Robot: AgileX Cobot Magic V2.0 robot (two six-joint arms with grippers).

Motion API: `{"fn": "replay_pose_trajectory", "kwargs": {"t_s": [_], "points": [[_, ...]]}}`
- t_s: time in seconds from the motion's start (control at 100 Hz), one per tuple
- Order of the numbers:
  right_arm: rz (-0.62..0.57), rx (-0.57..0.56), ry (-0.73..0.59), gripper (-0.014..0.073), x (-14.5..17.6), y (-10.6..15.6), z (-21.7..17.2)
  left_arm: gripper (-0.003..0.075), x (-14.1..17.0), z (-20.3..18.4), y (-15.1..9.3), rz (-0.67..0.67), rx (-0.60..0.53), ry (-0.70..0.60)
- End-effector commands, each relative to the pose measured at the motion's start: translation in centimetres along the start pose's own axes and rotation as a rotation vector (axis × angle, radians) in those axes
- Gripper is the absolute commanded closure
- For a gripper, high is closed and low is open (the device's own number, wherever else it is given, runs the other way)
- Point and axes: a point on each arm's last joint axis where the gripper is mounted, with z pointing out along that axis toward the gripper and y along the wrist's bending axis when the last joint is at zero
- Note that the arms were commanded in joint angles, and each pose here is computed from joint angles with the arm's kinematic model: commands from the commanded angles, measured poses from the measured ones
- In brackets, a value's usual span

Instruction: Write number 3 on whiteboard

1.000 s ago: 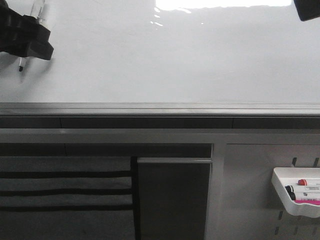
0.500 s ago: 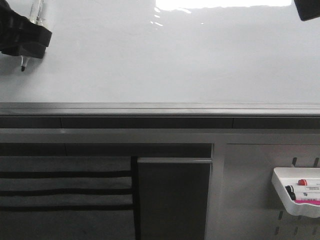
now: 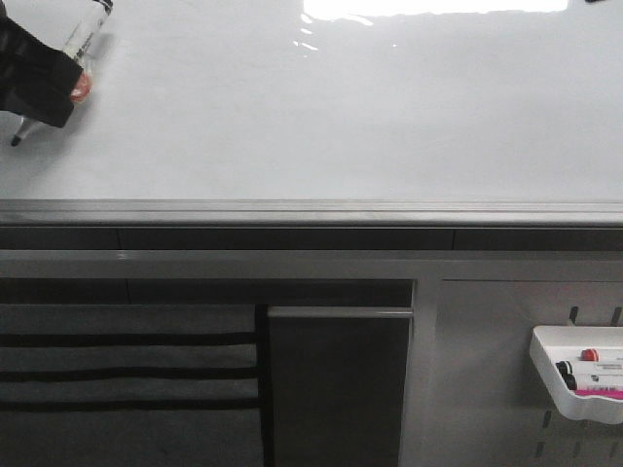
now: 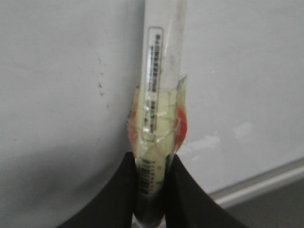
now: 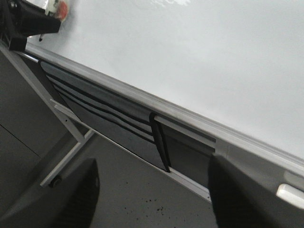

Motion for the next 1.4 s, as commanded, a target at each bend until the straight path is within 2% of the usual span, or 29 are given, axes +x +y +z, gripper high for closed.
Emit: {"fn": "replay_pose_trajectory", "kwargs": {"t_s": [0.0,0.11,0.22,0.35,0.51,0.6,0.79,0.99,1.18,1.39], "points": [[0.012,-0.002,-0.071,0.0156,-2.4,0.1,-0.4,0.0741,-2.4,-3.3,-0.9,0.117,0.030,-0.016],[0.014,-0.053,0.021,0.0156,-3.2,0.3,0.6,0.0741,-2.8,-5.3,-3.1,0.298,0.132,0.064],[-0.033,-0.135,0.168,0.0156,-4.0,0.4,2.1,0.0741,-2.5,-7.0,-6.0,0.491,0.291,0.128],[-0.192,-0.276,0.324,0.0156,-4.5,1.0,3.4,0.0741,-2.3,-8.5,-9.3,0.618,0.484,0.126],[-0.451,-0.441,0.363,0.0156,-4.9,3.0,4.9,0.0741,-2.1,-9.9,-12.6,0.720,0.643,0.059],[-0.553,-0.504,0.321,0.0156,-5.2,4.6,5.3,0.0741,-2.0,-10.3,-13.6,0.754,0.674,0.044],[-0.679,-0.547,0.225,0.0156,-5.5,6.9,5.6,0.0741,-2.1,-10.6,-14.4,0.765,0.683,-0.001],[-0.685,-0.526,0.181,0.0157,-5.9,7.3,5.8,0.0741,-2.4,-10.6,-14.5,0.751,0.682,-0.035],[-0.680,-0.520,0.171,0.0157,-6.0,7.3,5.8,0.0741,-2.6,-11.0,-15.1,0.790,0.750,-0.100],[-0.681,-0.543,0.194,0.0157,-5.7,7.4,5.7,0.0741,-3.0,-11.5,-14.9,0.812,0.732,-0.156]]}}
